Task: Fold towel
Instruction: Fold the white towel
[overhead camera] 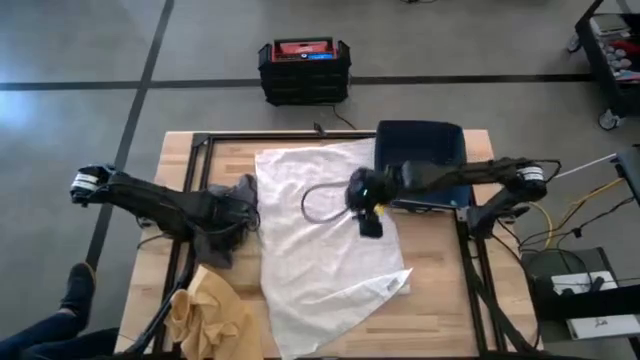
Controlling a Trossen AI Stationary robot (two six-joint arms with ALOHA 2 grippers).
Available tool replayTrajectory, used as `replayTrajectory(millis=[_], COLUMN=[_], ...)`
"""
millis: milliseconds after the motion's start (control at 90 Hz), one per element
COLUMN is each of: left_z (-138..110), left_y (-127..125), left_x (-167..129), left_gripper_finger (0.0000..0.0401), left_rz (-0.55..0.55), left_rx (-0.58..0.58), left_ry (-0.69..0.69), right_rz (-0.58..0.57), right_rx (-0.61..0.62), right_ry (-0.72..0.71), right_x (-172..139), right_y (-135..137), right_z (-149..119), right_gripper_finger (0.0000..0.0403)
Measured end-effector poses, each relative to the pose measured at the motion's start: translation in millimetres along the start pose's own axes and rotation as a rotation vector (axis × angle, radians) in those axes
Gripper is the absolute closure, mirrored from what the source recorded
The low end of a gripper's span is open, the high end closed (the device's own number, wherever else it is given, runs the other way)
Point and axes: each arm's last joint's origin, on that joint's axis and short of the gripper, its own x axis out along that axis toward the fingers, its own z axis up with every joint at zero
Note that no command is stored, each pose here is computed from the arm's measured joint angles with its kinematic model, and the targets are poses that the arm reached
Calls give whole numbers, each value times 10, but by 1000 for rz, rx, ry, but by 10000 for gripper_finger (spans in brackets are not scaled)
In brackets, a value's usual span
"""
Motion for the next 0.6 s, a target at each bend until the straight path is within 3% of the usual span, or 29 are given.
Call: replayTrajectory(millis=[144, 311, 433, 600], left_z=[172, 362, 374, 239], left_y=[28, -127, -284, -378], left_x=[-335, -410, -137, 337], left_gripper_finger=[401, 401, 401, 401], left_rz=[-74, -331, -430, -336], left_rx=[-44, 45, 82, 117], left_ry=[-220, -442, -413, -271], right_rz=[17, 23, 25, 18], right_rx=[-14, -44, -52, -63], right_ry=[147, 268, 299, 302], right_x=[465, 951, 1184, 1277], right_y=[233, 430, 580, 716], right_z=[-92, -195, -243, -269], right_gripper_finger=[224, 234, 243, 256])
